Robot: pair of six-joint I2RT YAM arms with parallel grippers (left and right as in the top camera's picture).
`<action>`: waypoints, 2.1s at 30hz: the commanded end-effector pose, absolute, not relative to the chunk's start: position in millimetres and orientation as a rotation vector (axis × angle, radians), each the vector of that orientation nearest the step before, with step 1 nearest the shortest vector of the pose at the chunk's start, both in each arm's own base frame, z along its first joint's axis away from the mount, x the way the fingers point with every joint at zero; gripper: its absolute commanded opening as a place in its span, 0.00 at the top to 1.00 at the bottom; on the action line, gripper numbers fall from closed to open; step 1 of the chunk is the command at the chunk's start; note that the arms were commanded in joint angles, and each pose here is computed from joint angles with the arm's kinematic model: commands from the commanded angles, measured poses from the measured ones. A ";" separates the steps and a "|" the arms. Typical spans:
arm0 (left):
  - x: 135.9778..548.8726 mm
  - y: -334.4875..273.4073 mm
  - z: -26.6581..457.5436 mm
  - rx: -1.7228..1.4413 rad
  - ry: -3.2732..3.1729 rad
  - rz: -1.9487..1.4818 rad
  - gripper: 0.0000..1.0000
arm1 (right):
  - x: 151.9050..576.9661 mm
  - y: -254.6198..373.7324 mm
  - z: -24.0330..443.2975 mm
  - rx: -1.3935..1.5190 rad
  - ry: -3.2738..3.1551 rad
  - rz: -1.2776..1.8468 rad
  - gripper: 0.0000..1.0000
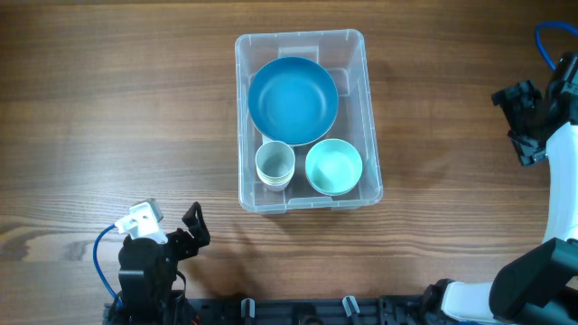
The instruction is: Pack container
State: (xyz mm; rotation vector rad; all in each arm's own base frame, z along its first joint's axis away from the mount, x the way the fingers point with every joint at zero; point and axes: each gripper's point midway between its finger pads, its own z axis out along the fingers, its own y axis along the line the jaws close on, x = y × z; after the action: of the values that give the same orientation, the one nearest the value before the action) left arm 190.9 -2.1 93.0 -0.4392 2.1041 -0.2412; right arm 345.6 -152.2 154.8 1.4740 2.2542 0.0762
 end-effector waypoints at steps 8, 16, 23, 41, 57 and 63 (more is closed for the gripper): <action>190.6 -0.7 92.1 -0.425 2.103 -0.227 0.00 | 342.6 -145.1 192.0 1.418 2.166 0.114 0.00; 190.6 -0.7 92.1 -0.425 2.103 -0.227 0.00 | 298.9 -78.8 323.3 1.036 1.917 0.114 0.00; 190.6 -0.7 92.1 -0.425 2.103 -0.227 0.00 | 232.3 -74.9 345.3 0.818 1.785 -0.069 0.00; 190.6 -0.7 92.1 -0.425 2.103 -0.227 0.00 | 226.5 19.7 155.4 0.069 1.831 0.227 0.00; 190.6 -0.7 92.1 -0.425 2.103 -0.227 0.00 | 227.3 19.6 140.7 0.065 1.843 0.222 0.00; 190.6 -0.7 92.1 -0.425 2.103 -0.227 0.00 | 227.3 19.5 140.7 0.065 1.843 0.222 0.00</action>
State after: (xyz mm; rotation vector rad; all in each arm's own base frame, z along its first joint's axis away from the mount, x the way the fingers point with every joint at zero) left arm 190.2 -2.0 91.8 -0.4400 2.1086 -0.2402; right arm 227.5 15.6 137.6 0.0718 1.8591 0.1943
